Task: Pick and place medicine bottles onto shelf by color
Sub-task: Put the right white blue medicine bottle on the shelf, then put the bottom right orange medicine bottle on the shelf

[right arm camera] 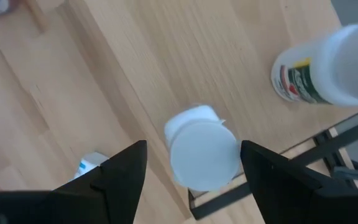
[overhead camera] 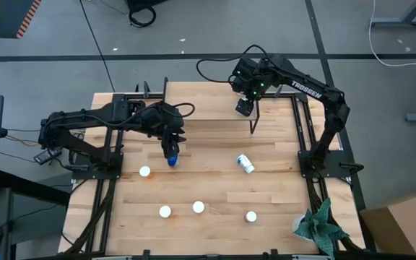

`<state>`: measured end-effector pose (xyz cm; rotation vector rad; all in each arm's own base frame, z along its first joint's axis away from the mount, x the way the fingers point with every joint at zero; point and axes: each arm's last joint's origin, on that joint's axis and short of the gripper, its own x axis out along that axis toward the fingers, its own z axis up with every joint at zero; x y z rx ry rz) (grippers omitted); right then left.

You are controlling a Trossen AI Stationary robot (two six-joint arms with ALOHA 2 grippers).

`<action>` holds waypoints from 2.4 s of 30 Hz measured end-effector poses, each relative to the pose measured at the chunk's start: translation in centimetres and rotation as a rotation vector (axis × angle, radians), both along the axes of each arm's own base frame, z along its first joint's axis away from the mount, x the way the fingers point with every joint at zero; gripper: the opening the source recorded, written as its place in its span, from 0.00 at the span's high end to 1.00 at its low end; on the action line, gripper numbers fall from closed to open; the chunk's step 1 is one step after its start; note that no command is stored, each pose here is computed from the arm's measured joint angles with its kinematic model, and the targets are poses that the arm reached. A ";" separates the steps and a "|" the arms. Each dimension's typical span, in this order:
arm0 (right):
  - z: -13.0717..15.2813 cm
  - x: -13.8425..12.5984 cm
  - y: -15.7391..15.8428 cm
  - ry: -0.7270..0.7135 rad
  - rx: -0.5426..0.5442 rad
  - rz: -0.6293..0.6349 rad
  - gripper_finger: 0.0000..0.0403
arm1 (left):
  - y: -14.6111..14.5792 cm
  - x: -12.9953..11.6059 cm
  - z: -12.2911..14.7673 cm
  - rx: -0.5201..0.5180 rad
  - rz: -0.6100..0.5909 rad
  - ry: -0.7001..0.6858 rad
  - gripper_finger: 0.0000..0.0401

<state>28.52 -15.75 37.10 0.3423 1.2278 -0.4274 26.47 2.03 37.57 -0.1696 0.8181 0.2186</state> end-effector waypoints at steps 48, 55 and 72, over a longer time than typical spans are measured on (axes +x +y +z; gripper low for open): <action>4.8 -0.7 14.4 -0.261 -0.025 -0.322 0.34 | 0.3 -0.3 -3.9 -0.302 0.532 0.322 0.33; 4.7 -1.0 17.9 -0.247 -0.042 -0.260 0.34 | -1.8 1.9 -3.9 -0.330 0.374 0.218 0.30; 4.7 -2.7 25.0 -0.295 -0.018 -0.191 0.34 | -13.8 4.0 -3.0 -0.047 -0.316 -0.082 0.31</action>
